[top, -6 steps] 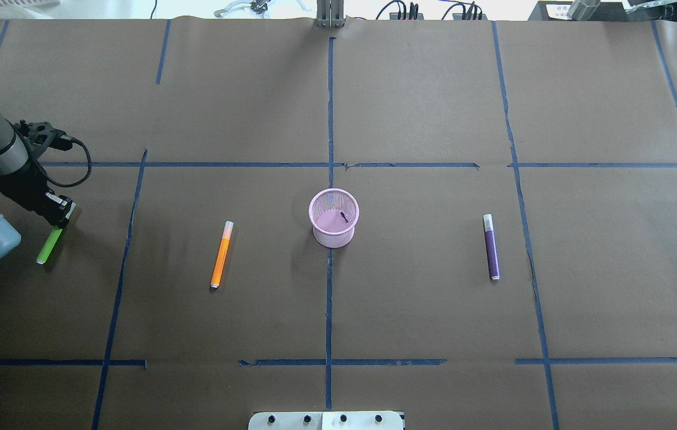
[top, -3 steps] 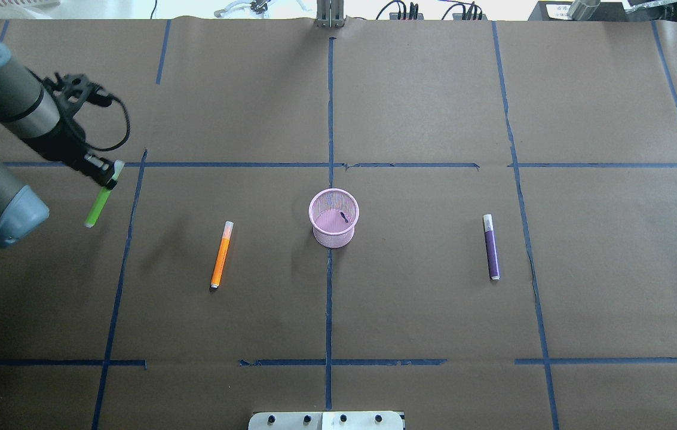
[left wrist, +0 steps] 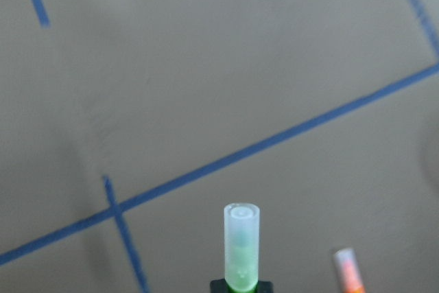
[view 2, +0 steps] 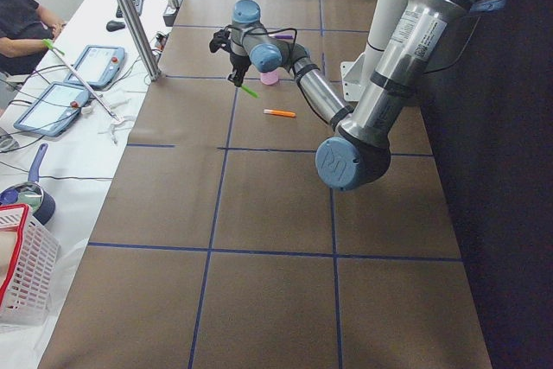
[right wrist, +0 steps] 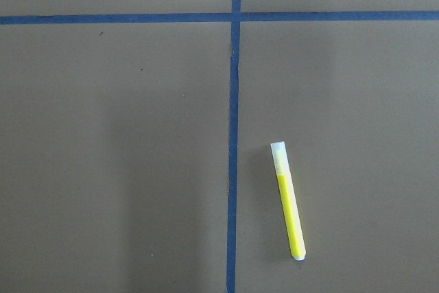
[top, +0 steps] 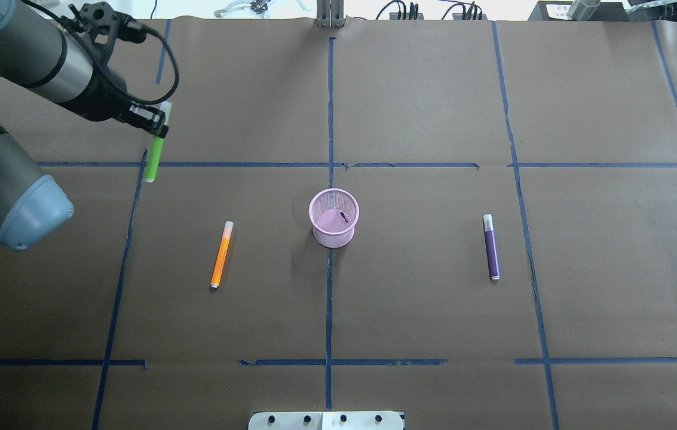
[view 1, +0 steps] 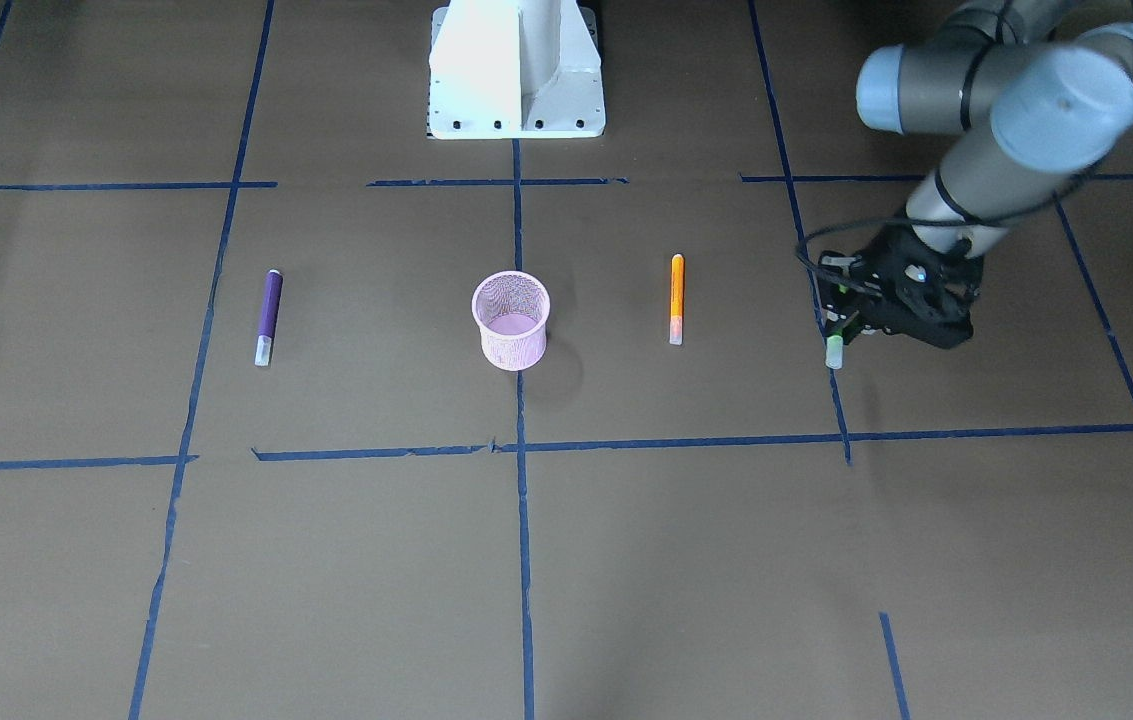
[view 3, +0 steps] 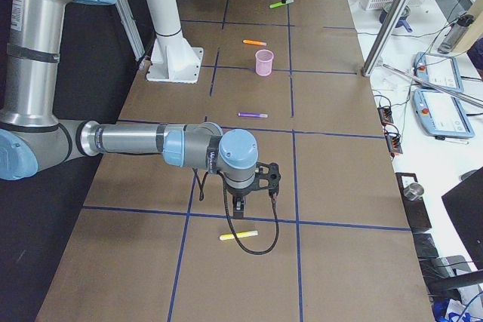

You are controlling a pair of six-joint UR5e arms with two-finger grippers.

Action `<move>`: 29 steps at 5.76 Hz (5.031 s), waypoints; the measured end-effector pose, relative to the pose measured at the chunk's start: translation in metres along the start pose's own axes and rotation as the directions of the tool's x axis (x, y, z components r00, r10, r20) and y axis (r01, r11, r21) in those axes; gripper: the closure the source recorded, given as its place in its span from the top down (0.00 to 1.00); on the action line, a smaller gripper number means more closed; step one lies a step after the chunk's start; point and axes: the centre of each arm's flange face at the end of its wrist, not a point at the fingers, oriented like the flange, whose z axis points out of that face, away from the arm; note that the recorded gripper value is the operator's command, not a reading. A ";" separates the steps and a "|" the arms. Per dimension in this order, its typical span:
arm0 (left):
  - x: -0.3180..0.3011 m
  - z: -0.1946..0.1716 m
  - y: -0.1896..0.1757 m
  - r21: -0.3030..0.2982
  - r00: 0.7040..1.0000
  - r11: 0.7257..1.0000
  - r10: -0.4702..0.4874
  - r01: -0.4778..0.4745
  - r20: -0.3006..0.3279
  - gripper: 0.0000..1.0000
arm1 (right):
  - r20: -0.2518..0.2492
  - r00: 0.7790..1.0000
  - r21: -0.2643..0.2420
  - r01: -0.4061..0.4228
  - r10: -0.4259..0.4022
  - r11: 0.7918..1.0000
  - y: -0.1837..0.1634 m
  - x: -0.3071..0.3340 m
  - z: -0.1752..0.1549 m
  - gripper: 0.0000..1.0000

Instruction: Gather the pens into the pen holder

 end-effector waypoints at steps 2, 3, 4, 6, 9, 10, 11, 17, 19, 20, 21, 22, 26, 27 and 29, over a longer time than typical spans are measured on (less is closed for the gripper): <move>0.099 -0.011 0.010 0.198 0.997 0.977 -0.080 0.077 0.008 0.02 | -0.001 1.000 0.000 0.000 0.000 1.000 0.000 0.000 0.000 1.00; 0.145 0.007 0.034 0.306 0.992 0.947 -0.116 0.097 0.046 0.03 | 0.000 1.000 0.001 0.000 0.000 1.000 0.000 0.000 0.000 1.00; 0.175 0.023 0.054 0.383 0.987 0.919 -0.139 0.099 0.077 0.03 | 0.003 1.000 0.001 0.001 -0.001 1.000 0.000 -0.001 0.000 1.00; 0.220 0.067 0.067 0.481 0.969 0.865 -0.220 0.141 0.112 0.06 | 0.028 1.000 0.004 0.001 -0.001 1.000 0.000 -0.003 0.000 1.00; 0.262 0.107 0.074 0.524 0.957 0.831 -0.275 0.188 0.094 0.27 | 0.033 0.999 0.004 0.001 -0.002 1.000 0.000 -0.003 0.000 1.00; 0.265 0.115 0.079 0.523 0.957 0.833 -0.271 0.181 0.101 0.66 | 0.034 0.999 0.004 0.002 -0.002 1.000 0.000 -0.003 0.000 1.00; 0.269 0.118 0.083 0.521 0.959 0.835 -0.267 0.179 0.097 0.81 | 0.034 0.999 0.004 0.001 -0.002 1.000 0.000 -0.003 0.000 1.00; 0.258 0.067 0.059 0.572 0.978 0.806 -0.207 0.153 0.029 0.88 | 0.025 0.999 -0.040 0.022 -0.021 0.999 -0.006 0.001 0.030 1.00; 0.211 0.072 0.046 0.498 0.982 0.860 -0.171 0.109 0.081 0.87 | 0.006 1.000 -0.060 0.024 -0.023 0.998 -0.013 0.006 0.063 0.96; 0.191 0.078 0.044 0.463 0.980 0.880 -0.171 0.107 0.098 0.87 | -0.022 0.999 -0.083 0.033 -0.035 0.996 -0.024 0.009 0.080 0.92; 0.181 0.081 0.045 0.446 0.979 0.888 -0.172 0.107 0.108 0.87 | -0.037 0.998 -0.104 0.046 -0.050 0.994 -0.047 0.014 0.099 0.90; 0.178 0.082 0.046 0.440 0.979 0.891 -0.172 0.107 0.111 0.88 | -0.039 0.998 -0.135 0.034 -0.040 0.990 -0.077 0.024 0.120 0.87; 0.179 0.082 0.046 0.441 0.980 0.891 -0.172 0.110 0.104 0.88 | -0.034 0.999 -0.260 0.004 -0.014 0.966 -0.099 0.043 0.182 0.82; 0.179 0.082 0.046 0.442 0.980 0.890 -0.172 0.110 0.103 0.88 | -0.032 0.999 -0.276 0.014 -0.023 0.961 -0.093 0.045 0.189 0.82; 0.180 0.082 0.047 0.441 0.980 0.890 -0.173 0.111 0.101 0.88 | -0.030 0.999 -0.306 0.033 -0.044 0.951 -0.084 0.043 0.203 0.76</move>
